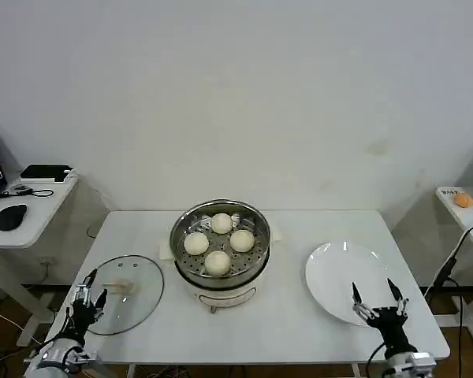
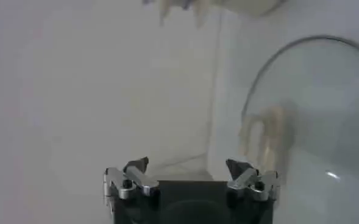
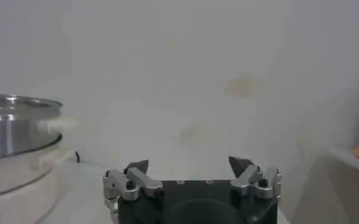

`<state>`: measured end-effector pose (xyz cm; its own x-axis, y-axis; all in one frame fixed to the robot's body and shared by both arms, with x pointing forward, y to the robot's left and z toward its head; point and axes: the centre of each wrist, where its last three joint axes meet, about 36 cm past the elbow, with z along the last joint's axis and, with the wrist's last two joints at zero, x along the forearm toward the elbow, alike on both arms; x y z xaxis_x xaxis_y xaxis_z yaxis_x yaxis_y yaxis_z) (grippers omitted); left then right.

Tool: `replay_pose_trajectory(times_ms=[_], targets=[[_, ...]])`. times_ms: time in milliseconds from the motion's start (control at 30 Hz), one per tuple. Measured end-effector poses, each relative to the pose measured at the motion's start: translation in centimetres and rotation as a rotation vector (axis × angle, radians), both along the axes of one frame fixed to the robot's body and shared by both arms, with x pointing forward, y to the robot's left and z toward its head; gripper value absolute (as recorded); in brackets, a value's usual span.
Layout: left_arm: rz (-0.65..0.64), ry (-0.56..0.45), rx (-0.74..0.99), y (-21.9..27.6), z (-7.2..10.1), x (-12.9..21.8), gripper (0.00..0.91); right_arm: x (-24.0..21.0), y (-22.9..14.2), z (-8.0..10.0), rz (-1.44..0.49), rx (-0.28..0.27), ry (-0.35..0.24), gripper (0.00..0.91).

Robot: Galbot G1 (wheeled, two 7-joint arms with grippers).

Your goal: Take steamed baozi put them in steamer then cover it.

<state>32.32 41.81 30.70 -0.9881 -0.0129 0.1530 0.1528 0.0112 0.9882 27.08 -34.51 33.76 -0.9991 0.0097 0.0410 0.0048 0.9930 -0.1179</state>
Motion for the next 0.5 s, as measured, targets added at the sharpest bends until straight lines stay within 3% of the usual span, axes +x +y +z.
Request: replay_pose_trajectory(times_ms=[500], targets=[[-0.047, 0.030, 0.075, 0.4, -1.3, 3.3, 0.907, -2.2, 0.5, -1.0, -0.030, 0.001, 0.039, 0.907]])
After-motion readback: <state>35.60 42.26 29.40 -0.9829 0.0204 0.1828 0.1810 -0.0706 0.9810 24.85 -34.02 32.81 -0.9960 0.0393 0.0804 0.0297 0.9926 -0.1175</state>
